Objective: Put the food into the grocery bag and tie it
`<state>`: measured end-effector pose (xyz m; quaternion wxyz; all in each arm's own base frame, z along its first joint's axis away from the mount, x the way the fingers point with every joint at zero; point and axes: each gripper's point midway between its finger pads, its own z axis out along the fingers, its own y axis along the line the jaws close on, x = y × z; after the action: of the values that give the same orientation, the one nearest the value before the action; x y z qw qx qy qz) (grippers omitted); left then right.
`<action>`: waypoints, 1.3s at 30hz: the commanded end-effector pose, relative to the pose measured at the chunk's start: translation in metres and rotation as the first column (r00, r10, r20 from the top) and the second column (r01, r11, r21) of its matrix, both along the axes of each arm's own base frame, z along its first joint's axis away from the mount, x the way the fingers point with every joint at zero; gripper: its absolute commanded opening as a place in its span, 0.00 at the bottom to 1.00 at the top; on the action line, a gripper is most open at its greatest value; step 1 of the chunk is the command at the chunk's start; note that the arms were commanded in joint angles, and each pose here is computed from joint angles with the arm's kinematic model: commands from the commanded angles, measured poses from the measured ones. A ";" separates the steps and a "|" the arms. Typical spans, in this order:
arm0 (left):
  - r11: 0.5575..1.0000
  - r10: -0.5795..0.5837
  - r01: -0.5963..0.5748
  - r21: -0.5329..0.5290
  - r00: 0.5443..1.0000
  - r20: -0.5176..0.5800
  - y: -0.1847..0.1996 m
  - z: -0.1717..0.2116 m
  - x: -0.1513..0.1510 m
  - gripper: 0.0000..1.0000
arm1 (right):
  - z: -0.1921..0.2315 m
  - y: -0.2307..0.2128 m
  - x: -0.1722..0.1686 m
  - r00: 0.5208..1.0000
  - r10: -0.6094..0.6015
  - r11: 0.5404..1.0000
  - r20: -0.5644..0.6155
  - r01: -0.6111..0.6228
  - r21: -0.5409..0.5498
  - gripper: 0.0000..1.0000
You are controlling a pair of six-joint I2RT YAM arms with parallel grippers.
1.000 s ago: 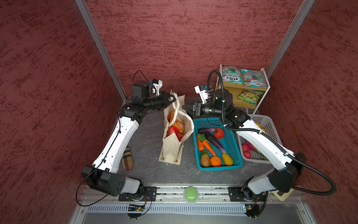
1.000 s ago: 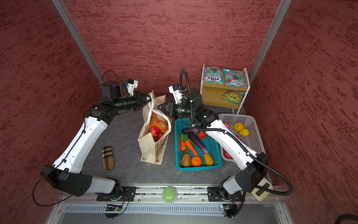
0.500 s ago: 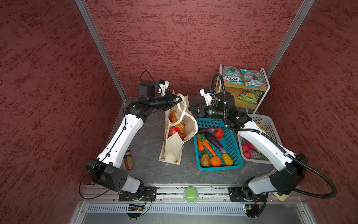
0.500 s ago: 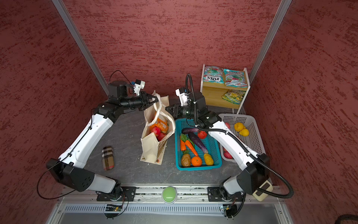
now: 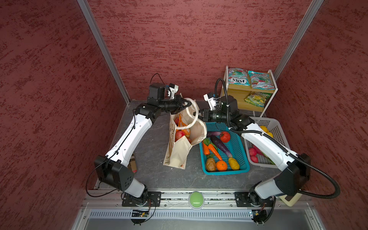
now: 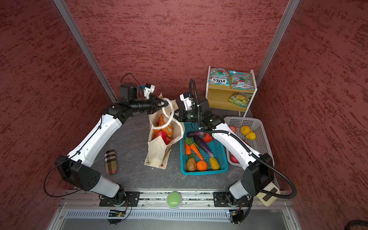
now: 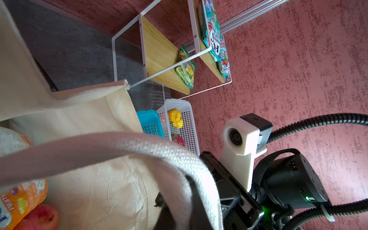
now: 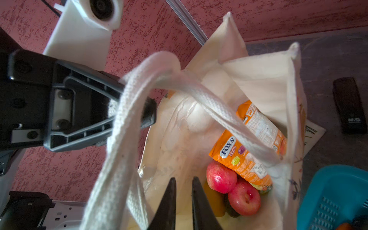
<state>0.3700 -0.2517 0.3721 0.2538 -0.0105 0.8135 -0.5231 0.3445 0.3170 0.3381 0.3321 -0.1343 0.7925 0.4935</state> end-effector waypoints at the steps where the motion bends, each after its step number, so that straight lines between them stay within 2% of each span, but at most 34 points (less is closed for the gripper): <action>1: 1.000 -0.005 0.004 0.023 1.000 0.020 0.002 0.002 -0.006 0.02 | 0.046 0.003 -0.002 0.995 0.021 0.998 0.099 -0.026 0.049 0.18; 5: 0.999 -0.001 0.000 0.033 1.000 0.014 0.003 -0.002 -0.006 0.02 | 0.073 0.006 -0.009 0.989 0.042 0.997 0.142 -0.051 0.065 0.17; 9: 1.000 0.000 -0.001 0.031 1.000 0.013 0.002 -0.003 -0.004 0.02 | 0.081 0.018 -0.018 0.986 0.082 0.993 0.146 -0.093 0.068 0.16; 14: 1.000 -0.005 0.005 -0.001 0.999 0.052 -0.001 0.016 -0.003 0.02 | 0.078 0.030 -0.024 0.984 0.115 0.990 0.137 -0.125 0.063 0.16; 20: 0.996 -0.030 0.038 -0.080 0.995 0.090 -0.008 0.039 -0.002 0.02 | 0.085 0.026 -0.023 0.982 0.095 0.994 0.160 -0.104 0.046 0.17; 24: 0.992 -0.010 0.023 -0.123 0.994 0.108 -0.005 0.046 0.001 0.02 | 0.104 0.017 -0.027 0.976 0.064 0.996 0.210 -0.074 0.040 0.23; 29: 0.981 0.015 0.014 -0.196 0.989 0.147 0.004 0.063 0.004 0.02 | 0.127 -0.004 -0.030 0.961 -0.006 1.000 0.278 0.001 0.020 0.43; 32: 0.974 0.017 0.019 -0.228 0.988 0.155 0.008 0.068 0.004 0.02 | 0.135 -0.029 -0.025 0.947 -0.080 0.997 0.311 0.079 0.016 0.48; 36: 0.967 0.008 0.032 -0.252 0.988 0.154 0.011 0.070 0.001 0.02 | 0.113 -0.058 -0.003 0.944 -0.158 0.986 0.289 0.167 -0.007 0.45; 39: 0.963 -0.007 0.048 -0.266 0.989 0.150 0.011 0.071 -0.001 0.02 | 0.081 -0.054 0.013 0.961 -0.137 0.988 0.241 0.150 -0.035 0.39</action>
<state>0.3836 -0.2424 0.4051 0.2713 -0.0348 0.7500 -0.6022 0.3357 0.2599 0.4585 0.4766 -0.1464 0.7433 0.4460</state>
